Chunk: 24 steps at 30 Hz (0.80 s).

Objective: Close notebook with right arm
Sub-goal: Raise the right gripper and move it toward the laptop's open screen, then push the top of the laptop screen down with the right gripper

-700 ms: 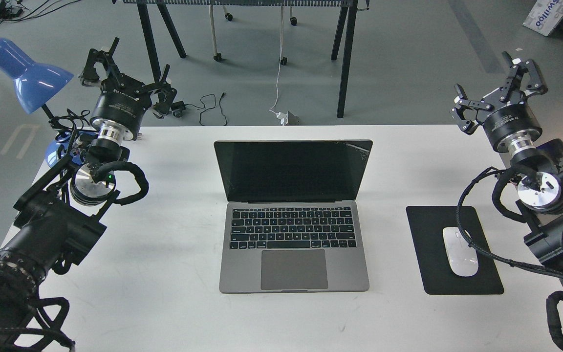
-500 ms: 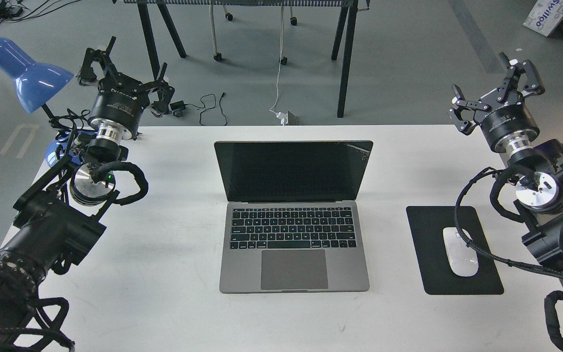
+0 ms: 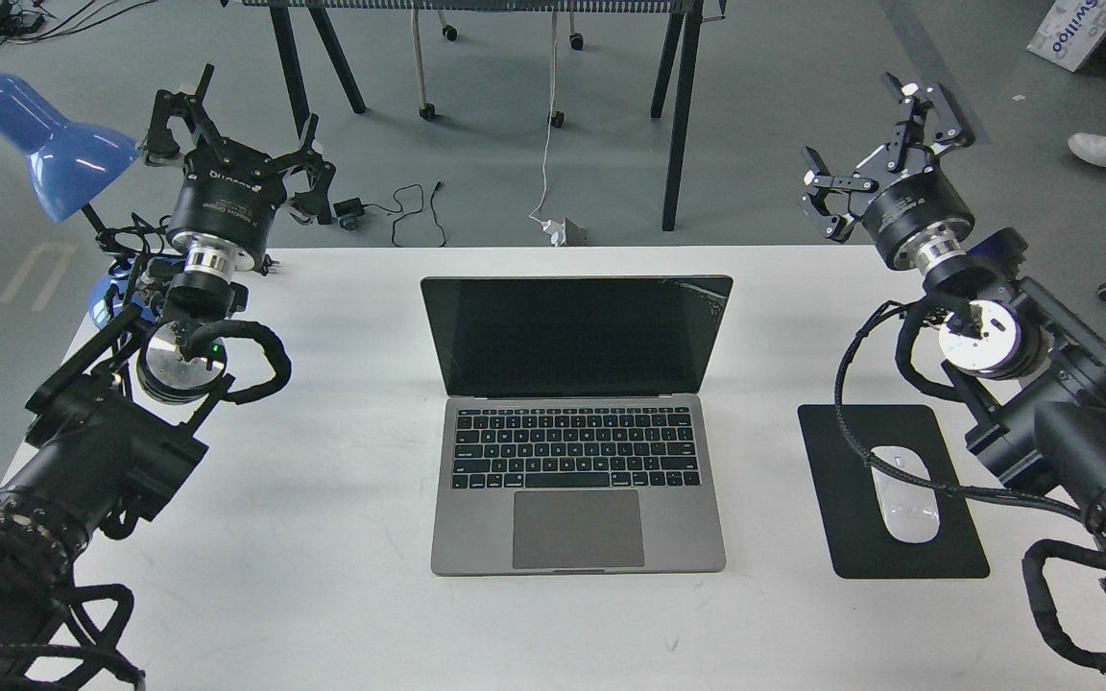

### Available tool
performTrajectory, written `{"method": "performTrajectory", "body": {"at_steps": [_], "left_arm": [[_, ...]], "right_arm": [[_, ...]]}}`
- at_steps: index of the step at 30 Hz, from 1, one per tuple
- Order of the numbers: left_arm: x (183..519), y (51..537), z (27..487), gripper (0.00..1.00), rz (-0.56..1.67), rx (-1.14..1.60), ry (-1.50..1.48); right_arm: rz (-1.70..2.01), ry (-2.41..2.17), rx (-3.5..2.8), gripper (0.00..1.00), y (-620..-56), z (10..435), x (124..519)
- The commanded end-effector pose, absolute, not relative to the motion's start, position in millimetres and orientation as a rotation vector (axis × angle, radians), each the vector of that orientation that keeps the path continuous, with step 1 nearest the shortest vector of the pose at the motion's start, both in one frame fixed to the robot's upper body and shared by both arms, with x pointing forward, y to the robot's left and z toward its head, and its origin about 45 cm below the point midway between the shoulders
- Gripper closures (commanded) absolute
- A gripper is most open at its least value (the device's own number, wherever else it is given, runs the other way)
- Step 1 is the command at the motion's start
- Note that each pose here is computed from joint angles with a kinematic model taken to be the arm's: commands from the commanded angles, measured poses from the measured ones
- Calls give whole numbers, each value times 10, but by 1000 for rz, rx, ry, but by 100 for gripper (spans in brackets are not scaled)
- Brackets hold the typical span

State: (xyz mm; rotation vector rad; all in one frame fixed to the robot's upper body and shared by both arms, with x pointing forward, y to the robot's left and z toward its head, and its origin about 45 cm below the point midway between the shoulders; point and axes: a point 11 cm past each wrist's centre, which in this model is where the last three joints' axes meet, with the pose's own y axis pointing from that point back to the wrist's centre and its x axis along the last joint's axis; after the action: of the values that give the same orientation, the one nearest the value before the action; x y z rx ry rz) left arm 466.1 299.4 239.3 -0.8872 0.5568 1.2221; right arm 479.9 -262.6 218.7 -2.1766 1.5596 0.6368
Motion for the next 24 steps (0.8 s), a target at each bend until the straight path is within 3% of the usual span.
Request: {"method": "performTrajectory", "body": {"at_steps": [1,11,24], "left_arm": [[4657,2994,2385,0,1223,-886,559],[4657,2991,2384,0,1222,-883,559],[4656,2989,2386,0,1219,-883,558]], "right_arm": [[670,1516,-2217,0,-2353,2124,4782],[708,1374,-2311,0,-1945,2107,4619],[751,1336,-2406,0,-2136,1897,4180]]}}
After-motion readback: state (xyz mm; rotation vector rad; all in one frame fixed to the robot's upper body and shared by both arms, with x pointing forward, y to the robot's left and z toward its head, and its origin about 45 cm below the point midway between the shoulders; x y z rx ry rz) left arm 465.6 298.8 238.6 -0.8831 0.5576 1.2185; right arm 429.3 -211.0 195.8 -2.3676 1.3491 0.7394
